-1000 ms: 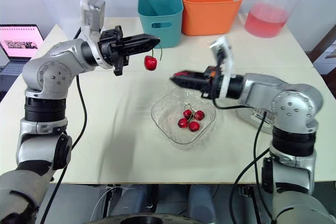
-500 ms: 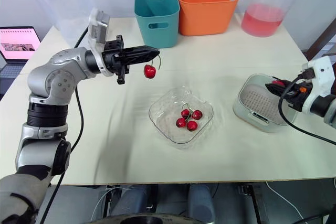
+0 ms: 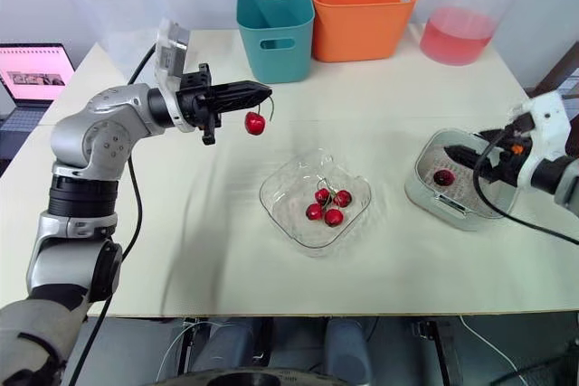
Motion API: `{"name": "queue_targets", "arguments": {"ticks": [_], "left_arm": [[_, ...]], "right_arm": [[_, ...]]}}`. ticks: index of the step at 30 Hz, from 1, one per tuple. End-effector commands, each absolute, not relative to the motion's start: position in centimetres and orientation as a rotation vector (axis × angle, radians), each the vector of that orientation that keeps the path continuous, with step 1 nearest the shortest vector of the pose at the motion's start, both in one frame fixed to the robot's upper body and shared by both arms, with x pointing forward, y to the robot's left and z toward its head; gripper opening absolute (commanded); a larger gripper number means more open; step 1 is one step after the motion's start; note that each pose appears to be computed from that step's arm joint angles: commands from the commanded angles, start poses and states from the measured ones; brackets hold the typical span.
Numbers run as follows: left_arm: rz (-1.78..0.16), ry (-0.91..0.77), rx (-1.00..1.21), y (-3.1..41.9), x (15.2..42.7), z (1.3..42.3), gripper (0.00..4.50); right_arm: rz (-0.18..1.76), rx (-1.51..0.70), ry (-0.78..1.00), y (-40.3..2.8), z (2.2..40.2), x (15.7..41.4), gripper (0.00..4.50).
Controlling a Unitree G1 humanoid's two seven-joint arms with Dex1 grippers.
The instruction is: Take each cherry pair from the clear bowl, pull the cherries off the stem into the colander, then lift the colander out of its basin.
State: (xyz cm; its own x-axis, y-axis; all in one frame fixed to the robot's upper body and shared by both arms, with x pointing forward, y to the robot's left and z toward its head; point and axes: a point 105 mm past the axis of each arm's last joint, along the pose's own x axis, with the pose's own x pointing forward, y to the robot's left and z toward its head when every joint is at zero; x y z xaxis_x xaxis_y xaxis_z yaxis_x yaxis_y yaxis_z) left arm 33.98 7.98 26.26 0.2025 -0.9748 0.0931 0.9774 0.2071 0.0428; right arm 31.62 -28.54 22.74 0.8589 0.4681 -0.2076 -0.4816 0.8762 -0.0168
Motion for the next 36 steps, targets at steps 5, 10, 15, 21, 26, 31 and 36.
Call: {"name": "queue_targets", "arguments": {"ticks": [5,10,15,21,26,31,36], "left_arm": [[-1.416,-0.19,-0.028,7.3,32.8,28.6,0.0],[-1.442,-0.197,-0.035,6.6,32.3,28.7,0.0],[-1.451,-0.202,-0.036,6.3,31.9,28.8,0.0],[-1.457,-0.2,-0.036,6.1,31.7,28.7,0.0],[-1.463,-0.197,-0.038,5.8,31.5,28.6,0.0],[-1.459,-0.195,-0.041,5.7,31.5,28.5,0.0],[-1.456,-0.194,-0.041,5.6,31.5,28.4,0.0]], "right_arm": [[1.073,0.033,0.121,-14.2,25.2,28.8,4.48],[1.155,0.187,0.097,-10.1,25.3,29.4,4.48],[1.197,0.258,0.125,-6.9,24.7,29.7,4.48],[1.234,0.292,0.138,-4.8,24.4,29.8,4.48],[1.242,0.319,0.144,-3.9,24.4,30.2,4.48],[1.249,0.346,0.138,-3.5,24.6,30.3,4.48],[1.246,0.352,0.13,-3.5,24.7,30.3,3.29]]}}
